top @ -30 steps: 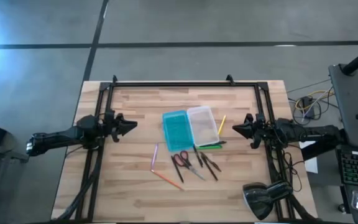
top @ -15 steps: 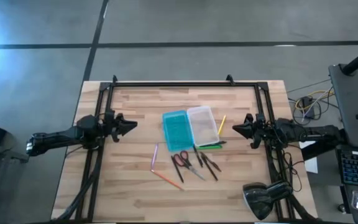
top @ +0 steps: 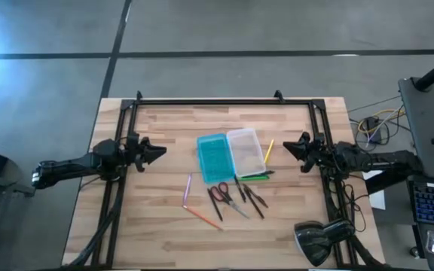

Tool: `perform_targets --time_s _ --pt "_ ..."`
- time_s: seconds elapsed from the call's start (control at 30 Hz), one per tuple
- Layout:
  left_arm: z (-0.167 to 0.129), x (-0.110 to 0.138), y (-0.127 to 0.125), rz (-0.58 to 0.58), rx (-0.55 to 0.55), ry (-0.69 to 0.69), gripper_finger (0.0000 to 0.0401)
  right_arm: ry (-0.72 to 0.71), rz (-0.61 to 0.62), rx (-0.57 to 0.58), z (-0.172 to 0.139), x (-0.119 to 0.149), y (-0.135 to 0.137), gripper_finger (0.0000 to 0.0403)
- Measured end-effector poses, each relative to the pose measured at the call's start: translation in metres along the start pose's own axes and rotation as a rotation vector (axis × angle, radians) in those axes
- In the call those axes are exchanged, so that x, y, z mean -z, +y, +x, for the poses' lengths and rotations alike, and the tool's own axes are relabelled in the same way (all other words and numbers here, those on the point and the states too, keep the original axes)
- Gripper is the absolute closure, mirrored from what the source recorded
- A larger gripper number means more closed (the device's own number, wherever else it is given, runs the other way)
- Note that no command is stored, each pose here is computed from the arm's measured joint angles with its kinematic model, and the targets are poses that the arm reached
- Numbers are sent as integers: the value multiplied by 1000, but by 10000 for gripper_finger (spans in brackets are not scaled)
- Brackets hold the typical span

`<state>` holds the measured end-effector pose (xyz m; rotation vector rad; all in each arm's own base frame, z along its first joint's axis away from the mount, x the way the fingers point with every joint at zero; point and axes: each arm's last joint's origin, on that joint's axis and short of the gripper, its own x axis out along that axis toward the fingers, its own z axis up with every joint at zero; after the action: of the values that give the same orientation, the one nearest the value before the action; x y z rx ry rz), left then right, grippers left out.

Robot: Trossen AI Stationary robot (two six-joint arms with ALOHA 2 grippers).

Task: Pick & place school supplies into a supply box
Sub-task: Put the black scissor into the blue supply box

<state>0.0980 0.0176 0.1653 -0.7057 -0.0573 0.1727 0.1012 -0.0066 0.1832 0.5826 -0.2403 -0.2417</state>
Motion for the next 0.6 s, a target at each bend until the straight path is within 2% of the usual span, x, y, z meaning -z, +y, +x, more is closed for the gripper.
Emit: perform_targets --time_s 0.13,0.27,0.37,0.5,0.6 --pt "0 0 0 0 0 0 330 22 138 -4 9 2 1 394" --pt "0 0 0 0 -1 1 330 156 93 56 26 0 7 394" --pt "0 0 0 21 -1 1 330 312 101 106 45 -5 19 394" --pt "0 0 1 311 -17 -10 330 496 126 78 73 -3 33 394" --pt "0 -1 1 434 -25 -14 330 620 131 55 91 6 38 394"
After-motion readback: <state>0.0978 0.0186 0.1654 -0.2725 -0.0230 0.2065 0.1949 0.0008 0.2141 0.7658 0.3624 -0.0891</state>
